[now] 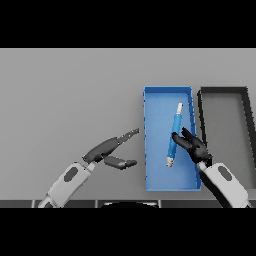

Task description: Pick up the blue pipe and place it into the blue bin.

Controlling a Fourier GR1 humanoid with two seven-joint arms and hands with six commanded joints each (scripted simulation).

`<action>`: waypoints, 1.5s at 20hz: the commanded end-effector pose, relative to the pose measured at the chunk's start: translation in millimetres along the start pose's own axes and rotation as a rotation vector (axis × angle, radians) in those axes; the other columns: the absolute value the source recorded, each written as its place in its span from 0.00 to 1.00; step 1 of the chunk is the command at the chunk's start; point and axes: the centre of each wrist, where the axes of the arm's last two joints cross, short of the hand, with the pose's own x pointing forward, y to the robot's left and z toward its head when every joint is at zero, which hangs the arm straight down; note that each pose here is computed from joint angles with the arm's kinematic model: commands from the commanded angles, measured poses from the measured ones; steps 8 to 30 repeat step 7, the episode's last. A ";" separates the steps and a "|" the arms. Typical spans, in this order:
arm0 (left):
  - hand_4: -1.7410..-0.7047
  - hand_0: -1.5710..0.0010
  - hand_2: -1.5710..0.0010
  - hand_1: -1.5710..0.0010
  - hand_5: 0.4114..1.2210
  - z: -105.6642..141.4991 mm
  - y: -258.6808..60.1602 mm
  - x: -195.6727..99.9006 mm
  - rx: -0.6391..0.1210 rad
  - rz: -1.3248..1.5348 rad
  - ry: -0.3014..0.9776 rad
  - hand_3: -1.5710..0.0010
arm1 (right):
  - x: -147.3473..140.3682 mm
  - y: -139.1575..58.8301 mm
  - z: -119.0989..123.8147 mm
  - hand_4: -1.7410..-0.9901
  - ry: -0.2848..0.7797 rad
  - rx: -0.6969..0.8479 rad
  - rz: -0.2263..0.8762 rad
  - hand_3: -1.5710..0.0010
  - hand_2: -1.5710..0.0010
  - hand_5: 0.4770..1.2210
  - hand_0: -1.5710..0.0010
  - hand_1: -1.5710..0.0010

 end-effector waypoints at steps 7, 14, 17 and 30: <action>0.88 1.00 1.00 1.00 0.08 0.2 -1.9 -0.8 0.008 -0.018 -0.005 1.00 | 1.3 3.4 -0.4 0.74 -0.009 0.008 0.011 0.99 0.99 0.39 0.99 0.99; 0.88 1.00 1.00 1.00 0.08 0.2 -1.9 -0.8 0.008 -0.018 -0.005 1.00 | 1.3 3.4 -0.4 0.74 -0.009 0.008 0.011 0.99 0.99 0.39 0.99 0.99; 0.88 1.00 1.00 1.00 0.08 0.2 -1.9 -0.8 0.008 -0.018 -0.005 1.00 | 1.3 3.4 -0.4 0.74 -0.009 0.008 0.011 0.99 0.99 0.39 0.99 0.99; 0.88 1.00 1.00 1.00 0.08 0.2 -1.9 -0.8 0.008 -0.018 -0.005 1.00 | 1.3 3.4 -0.4 0.74 -0.009 0.008 0.011 0.99 0.99 0.39 0.99 0.99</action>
